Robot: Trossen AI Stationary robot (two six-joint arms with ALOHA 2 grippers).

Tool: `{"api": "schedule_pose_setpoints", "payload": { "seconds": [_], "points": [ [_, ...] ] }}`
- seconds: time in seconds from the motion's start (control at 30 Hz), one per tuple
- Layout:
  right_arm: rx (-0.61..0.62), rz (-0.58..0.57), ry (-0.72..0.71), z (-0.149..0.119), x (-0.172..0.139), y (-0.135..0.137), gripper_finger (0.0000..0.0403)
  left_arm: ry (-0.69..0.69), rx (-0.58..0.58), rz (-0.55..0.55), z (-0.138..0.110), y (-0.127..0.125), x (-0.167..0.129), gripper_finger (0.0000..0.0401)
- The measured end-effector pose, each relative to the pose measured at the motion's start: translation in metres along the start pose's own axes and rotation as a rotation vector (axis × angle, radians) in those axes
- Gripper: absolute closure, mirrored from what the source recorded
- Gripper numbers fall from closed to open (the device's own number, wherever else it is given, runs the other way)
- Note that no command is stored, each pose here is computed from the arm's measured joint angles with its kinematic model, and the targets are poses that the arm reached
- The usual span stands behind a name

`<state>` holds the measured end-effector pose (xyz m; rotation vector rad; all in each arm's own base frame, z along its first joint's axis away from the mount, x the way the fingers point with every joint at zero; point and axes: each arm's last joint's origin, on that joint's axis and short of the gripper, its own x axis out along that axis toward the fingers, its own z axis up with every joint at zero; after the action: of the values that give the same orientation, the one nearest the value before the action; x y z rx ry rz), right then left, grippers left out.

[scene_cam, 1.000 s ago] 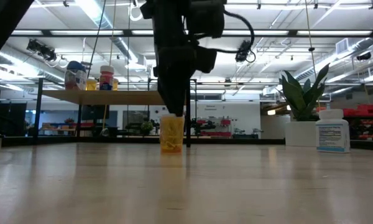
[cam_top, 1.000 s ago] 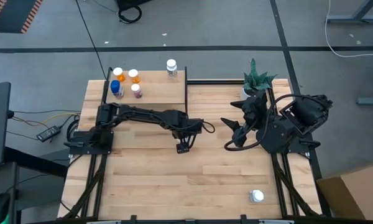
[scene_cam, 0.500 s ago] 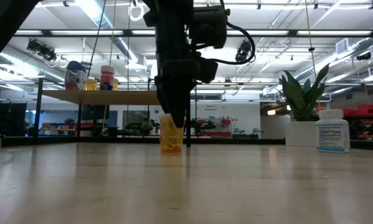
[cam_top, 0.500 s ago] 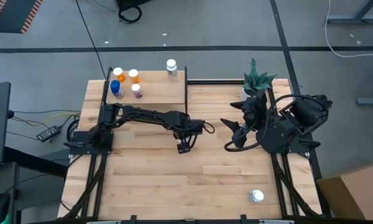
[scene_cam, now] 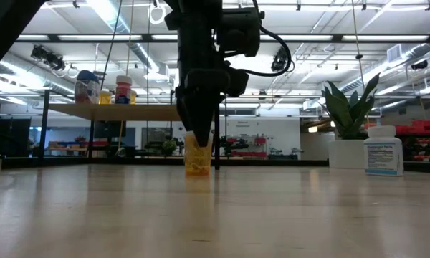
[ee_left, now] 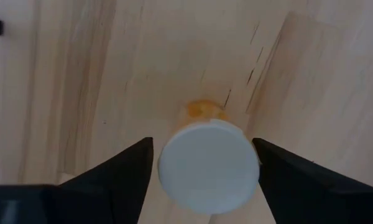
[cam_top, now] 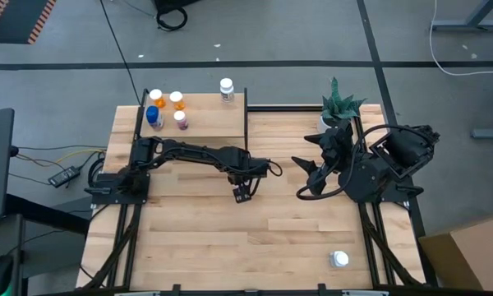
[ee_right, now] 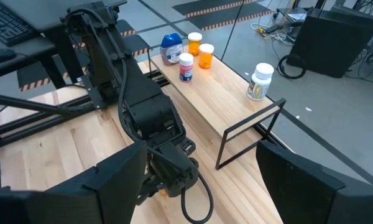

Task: Pick and place medicine bottles onto shelf by color
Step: Put the orange pill bottle on the shelf

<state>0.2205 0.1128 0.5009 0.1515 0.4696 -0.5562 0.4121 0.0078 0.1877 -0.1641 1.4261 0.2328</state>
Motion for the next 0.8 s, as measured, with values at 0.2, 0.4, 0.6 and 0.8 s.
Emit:
{"api": "schedule_pose_setpoints", "payload": {
  "seconds": [0.2, 0.4, 0.6, 0.8],
  "points": [
    [0.000, 0.000, 0.000, 0.000, 0.000, 0.000, 0.0091, -0.001, -0.007, 0.000, 0.000, 0.000, 0.000, 0.0128],
    [0.000, 0.000, 0.000, 0.000, 0.000, 0.000, 0.0091, -0.002, -0.007, 0.000, 0.000, 0.000, 0.000, 0.0146],
    [0.000, 0.000, 0.000, 0.000, 0.000, 0.000, 0.0091, 0.003, -0.016, -0.003, -0.001, 0.000, -0.002, 0.0174],
    [-0.004, 0.000, 0.000, 0.000, 0.000, 0.000, 0.0091, 0.045, -0.013, 0.007, -0.003, 0.001, -0.014, 0.0174]
  ]
}}
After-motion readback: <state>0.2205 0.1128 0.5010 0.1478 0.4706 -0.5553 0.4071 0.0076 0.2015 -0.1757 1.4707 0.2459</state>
